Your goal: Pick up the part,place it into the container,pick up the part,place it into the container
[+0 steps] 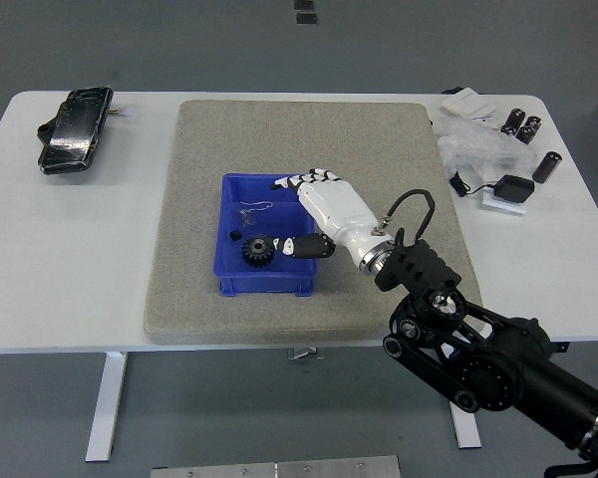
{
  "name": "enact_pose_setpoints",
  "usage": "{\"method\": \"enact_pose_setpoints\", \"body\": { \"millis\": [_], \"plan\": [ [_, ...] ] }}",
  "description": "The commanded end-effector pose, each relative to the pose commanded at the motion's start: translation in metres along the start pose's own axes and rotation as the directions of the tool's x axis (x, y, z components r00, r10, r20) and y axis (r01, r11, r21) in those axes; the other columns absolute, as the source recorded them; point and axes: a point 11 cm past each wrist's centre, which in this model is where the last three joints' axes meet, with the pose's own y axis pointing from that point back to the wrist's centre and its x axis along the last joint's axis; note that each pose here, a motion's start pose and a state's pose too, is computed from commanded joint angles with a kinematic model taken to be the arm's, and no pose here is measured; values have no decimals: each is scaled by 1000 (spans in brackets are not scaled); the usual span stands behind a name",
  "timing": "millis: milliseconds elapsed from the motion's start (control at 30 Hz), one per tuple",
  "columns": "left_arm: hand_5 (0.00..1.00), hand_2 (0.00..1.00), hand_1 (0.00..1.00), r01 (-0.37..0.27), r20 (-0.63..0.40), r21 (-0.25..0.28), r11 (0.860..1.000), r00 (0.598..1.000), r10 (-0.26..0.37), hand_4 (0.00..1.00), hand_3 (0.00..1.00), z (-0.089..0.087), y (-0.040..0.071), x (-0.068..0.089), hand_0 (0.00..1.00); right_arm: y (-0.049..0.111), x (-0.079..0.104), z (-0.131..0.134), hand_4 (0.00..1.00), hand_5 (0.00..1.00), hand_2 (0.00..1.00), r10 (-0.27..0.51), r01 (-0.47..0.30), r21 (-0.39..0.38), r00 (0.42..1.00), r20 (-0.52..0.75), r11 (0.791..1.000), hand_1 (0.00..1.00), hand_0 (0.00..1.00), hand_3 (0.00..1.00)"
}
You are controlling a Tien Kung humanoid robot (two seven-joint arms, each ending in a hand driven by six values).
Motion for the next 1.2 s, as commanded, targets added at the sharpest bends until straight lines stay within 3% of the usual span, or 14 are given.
{"method": "enact_pose_setpoints", "body": {
  "millis": [100, 133, 233, 300, 333, 633, 900, 933, 1100, 1133, 1200],
  "plan": [
    [208, 632, 656, 0, 0, 0, 1000, 1000, 0, 702, 621, 0, 0, 0, 665, 0, 14, 24, 854, 434, 826, 56, -51, -73, 997, 57, 996, 833, 938, 820],
    [209, 631, 657, 0, 0, 0, 1000, 1000, 0, 701, 621, 0, 0, 0, 665, 1, 17, 34, 799, 391, 768, 66, -60, -101, 996, 63, 993, 729, 810, 793],
    [209, 631, 657, -1, -1, 0, 1000, 1000, 1, 701, 621, 0, 0, 0, 665, 6, 20, 64, 799, 391, 768, 74, -61, -181, 995, 67, 982, 729, 810, 793],
    [209, 631, 657, 0, 0, 1, 1000, 1000, 0, 701, 621, -1, 0, 0, 665, 10, 15, 78, 799, 391, 768, 54, -39, -217, 996, 66, 975, 729, 810, 793],
    [205, 630, 656, 0, 0, 1, 1000, 1000, 0, 702, 621, -1, 0, 0, 665, 12, 11, 83, 786, 376, 755, 42, -26, -230, 997, 64, 973, 679, 745, 778],
    [196, 629, 656, -1, 3, -1, 1000, 1000, 2, 701, 620, 0, 0, 1, 665, 24, -27, 105, 776, 363, 743, -82, 100, -289, 994, 71, 952, 651, 709, 769],
    [194, 628, 657, -1, 3, -1, 1000, 1000, 1, 702, 620, 0, 0, 1, 665, 25, -37, 114, 766, 359, 716, -117, 127, -307, 992, 50, 943, 627, 691, 749],
    [192, 628, 656, -1, 3, -1, 1000, 1000, 1, 701, 619, 0, 0, 1, 665, 25, -37, 115, 574, 239, 664, -118, 127, -308, 992, 48, 943, 583, 674, 704],
    [192, 628, 656, 0, 3, -2, 1000, 1000, 0, 701, 619, 1, 0, 1, 665, 25, -36, 118, 574, 239, 664, -113, 121, -315, 993, 43, 941, 583, 674, 704],
    [192, 628, 657, 0, 3, -2, 1000, 1000, 0, 701, 618, 1, 0, 1, 666, 25, -36, 118, 340, 158, 584, -111, 118, -316, 993, 42, 941, 518, 656, 637],
    [192, 628, 657, 0, 2, -3, 1000, 1000, 0, 701, 618, 1, 0, 1, 666, 25, -36, 119, 340, 158, 584, -108, 114, -319, 993, 38, 941, 518, 656, 637]
  ]
}}
